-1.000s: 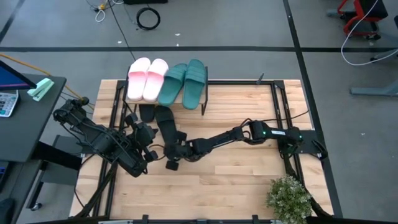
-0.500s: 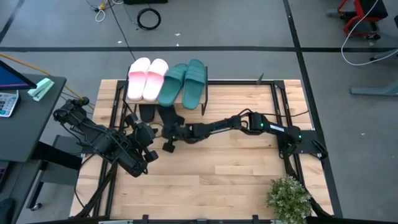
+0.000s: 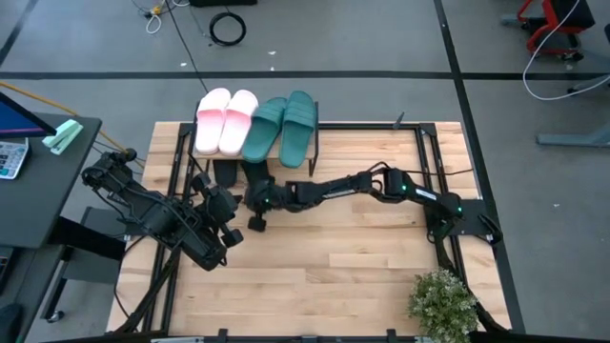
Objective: Pick and place slides into the shelf
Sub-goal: Put the black slide under the shelf
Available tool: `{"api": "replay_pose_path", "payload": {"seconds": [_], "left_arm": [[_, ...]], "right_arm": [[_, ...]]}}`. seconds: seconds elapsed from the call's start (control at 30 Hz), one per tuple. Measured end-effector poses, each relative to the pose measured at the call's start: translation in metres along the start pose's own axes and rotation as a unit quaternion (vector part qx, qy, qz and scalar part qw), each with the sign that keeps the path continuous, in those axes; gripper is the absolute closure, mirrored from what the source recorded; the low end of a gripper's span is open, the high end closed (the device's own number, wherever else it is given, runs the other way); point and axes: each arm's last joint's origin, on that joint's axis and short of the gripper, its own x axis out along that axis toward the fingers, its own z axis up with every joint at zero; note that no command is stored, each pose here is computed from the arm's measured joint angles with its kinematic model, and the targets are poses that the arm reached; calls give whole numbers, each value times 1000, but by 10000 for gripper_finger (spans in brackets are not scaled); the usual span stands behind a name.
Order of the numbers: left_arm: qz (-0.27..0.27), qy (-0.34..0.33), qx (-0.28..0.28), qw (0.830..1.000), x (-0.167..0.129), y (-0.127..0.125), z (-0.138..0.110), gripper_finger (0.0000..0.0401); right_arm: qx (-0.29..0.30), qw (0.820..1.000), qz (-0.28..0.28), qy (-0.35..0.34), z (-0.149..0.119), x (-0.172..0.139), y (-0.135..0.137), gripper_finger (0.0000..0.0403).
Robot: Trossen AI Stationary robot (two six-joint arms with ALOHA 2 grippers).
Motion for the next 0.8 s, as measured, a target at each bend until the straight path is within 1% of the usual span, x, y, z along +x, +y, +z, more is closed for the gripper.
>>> {"api": "replay_pose_path", "payload": {"seconds": [0.07,0.1,0.17,0.23,0.33,0.37,0.47,0.5,0.63,0.8], "left_arm": [[0,0,0,1000,0,0,0,385],[0,0,0,1000,0,0,0,387],[0,0,0,1000,0,0,0,394],[2,2,4,1000,2,-2,-2,397],[9,7,15,1000,6,-4,-8,391],[11,8,18,1000,7,-5,-9,387],[17,12,28,999,12,-8,-16,381],[18,13,30,999,14,-9,-17,381],[21,16,33,999,17,-11,-22,393],[23,18,29,999,18,-11,-23,394]], "right_arm": [[-17,1000,-7,21,2,-7,13,403],[-31,998,-21,45,-1,-11,19,403],[-51,995,-57,70,-7,-13,27,403],[-61,990,-78,96,-14,-15,30,403],[-47,990,-88,102,-15,-15,29,403],[-45,989,-99,101,-15,-15,27,403],[-48,982,-156,98,-14,-15,19,403],[-44,981,-163,95,-13,-14,14,403],[2,986,-129,103,-13,-11,-5,403],[13,985,-144,95,-12,-10,-16,403]]}}
